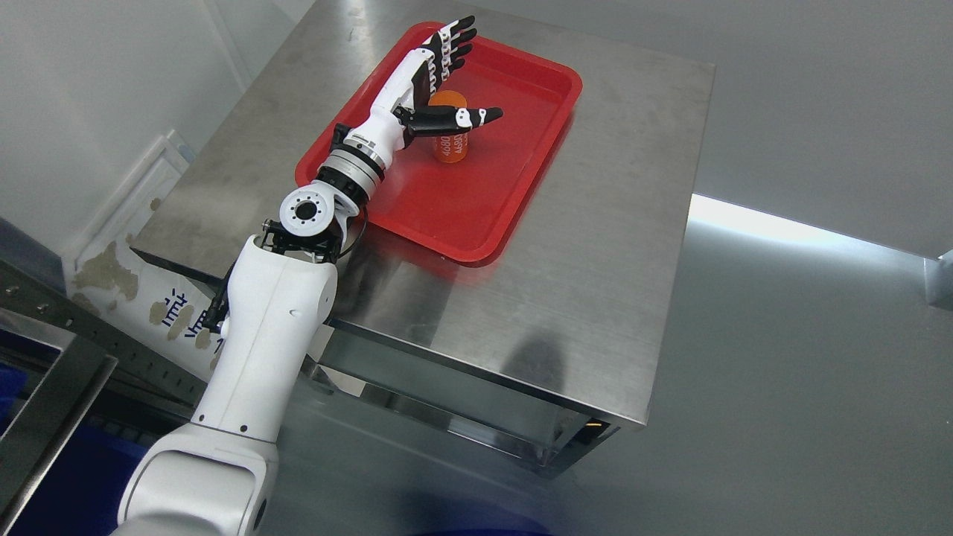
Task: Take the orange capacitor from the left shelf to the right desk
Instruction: 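Open the left hand to release the capacitor upright in the tray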
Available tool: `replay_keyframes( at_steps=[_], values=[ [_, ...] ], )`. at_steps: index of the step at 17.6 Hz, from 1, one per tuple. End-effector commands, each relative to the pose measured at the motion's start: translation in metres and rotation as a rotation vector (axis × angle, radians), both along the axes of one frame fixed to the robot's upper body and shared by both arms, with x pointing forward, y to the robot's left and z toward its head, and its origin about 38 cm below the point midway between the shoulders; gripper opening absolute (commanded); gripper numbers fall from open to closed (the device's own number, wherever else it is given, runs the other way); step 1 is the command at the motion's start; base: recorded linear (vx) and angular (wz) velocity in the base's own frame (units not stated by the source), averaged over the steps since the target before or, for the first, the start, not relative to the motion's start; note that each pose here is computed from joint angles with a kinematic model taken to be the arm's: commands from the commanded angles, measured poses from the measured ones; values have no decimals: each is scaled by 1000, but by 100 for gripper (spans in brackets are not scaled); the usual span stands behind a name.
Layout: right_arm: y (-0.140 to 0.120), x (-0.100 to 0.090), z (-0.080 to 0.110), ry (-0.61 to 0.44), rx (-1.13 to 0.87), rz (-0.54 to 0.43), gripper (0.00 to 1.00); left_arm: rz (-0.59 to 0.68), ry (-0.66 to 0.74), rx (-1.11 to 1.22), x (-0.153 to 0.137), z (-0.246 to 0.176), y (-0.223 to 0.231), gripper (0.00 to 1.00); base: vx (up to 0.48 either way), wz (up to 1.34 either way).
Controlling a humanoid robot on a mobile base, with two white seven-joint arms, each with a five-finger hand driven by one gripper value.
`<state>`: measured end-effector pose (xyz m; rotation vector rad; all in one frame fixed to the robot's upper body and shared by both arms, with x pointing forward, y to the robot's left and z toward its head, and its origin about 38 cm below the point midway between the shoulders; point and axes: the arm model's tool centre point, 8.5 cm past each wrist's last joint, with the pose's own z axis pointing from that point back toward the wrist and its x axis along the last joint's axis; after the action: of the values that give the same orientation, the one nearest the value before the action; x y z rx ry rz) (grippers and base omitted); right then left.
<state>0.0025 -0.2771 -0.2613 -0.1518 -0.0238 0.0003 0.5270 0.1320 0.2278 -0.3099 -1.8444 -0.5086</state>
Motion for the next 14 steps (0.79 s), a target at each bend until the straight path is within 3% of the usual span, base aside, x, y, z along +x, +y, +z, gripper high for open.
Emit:
replay_keyframes(
  at_steps=[1, 8, 11, 14],
  values=[
    [-11, -8, 1, 4, -18, -6, 100, 101, -180, -107, -16, 64, 52, 100, 0, 0],
    [-11, -8, 1, 4, -18, -6, 100, 312, -115, -223, -58, 67, 142, 100, 0, 0],
    [-11, -8, 1, 4, -18, -6, 100, 329, -103, -202, -88, 37, 142, 100, 0, 0],
    [-11, -8, 1, 4, -18, -5, 100, 439, -98, -225, -107, -1, 153, 100, 0, 0]
  ],
)
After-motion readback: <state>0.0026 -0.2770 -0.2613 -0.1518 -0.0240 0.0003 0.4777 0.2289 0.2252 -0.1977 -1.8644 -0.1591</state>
